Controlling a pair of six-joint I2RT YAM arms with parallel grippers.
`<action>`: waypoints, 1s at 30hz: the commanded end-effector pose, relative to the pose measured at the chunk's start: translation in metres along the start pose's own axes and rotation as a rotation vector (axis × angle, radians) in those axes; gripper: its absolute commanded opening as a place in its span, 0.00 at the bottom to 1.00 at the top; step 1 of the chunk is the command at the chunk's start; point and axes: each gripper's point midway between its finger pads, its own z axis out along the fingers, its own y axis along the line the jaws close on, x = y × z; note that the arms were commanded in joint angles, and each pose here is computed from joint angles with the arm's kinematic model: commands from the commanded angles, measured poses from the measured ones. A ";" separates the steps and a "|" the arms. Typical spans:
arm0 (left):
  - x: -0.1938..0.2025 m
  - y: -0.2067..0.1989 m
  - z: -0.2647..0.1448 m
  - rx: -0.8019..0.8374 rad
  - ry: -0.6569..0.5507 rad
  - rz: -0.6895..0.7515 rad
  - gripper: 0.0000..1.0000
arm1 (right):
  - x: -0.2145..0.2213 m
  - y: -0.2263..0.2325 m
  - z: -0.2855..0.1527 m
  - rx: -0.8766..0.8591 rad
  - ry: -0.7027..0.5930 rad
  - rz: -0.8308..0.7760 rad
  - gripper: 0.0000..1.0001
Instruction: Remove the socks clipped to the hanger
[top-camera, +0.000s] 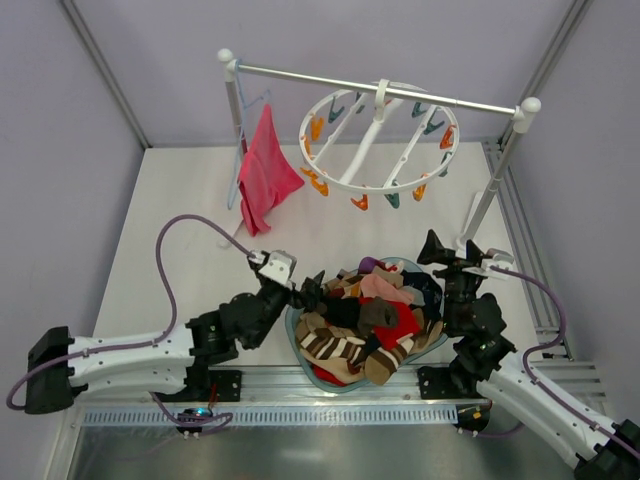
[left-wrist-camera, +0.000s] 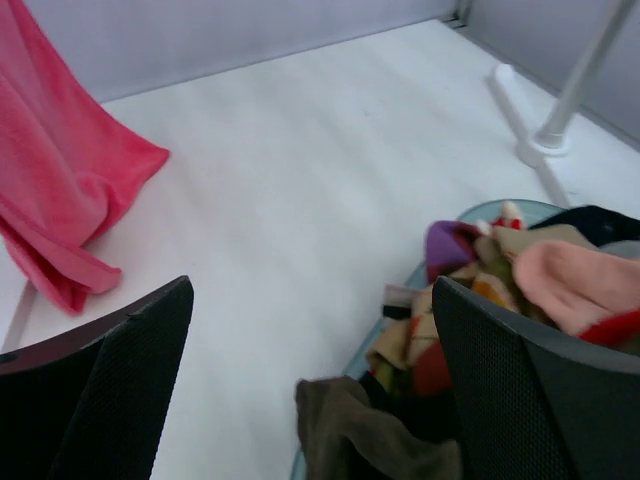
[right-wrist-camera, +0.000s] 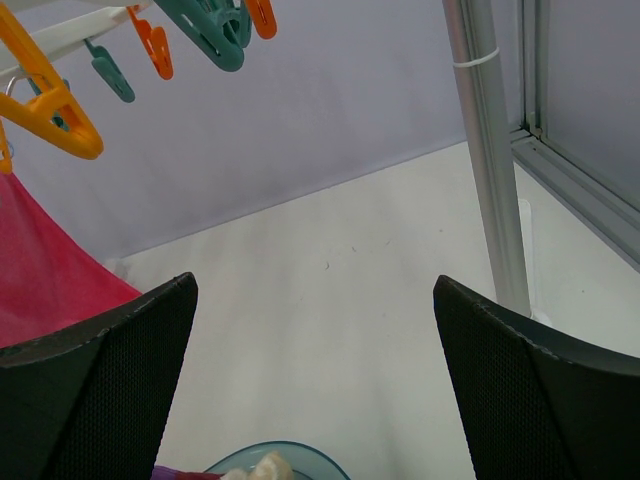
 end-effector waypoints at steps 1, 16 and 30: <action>-0.006 0.013 0.034 -0.014 0.030 -0.033 1.00 | -0.007 0.000 0.000 0.004 -0.029 0.054 1.00; -0.019 0.110 0.089 -0.239 -0.064 -0.298 1.00 | -0.009 -0.003 -0.002 0.007 -0.041 0.069 1.00; 0.021 0.101 0.118 -0.222 0.039 -0.287 1.00 | -0.009 -0.004 -0.002 0.011 -0.045 0.068 1.00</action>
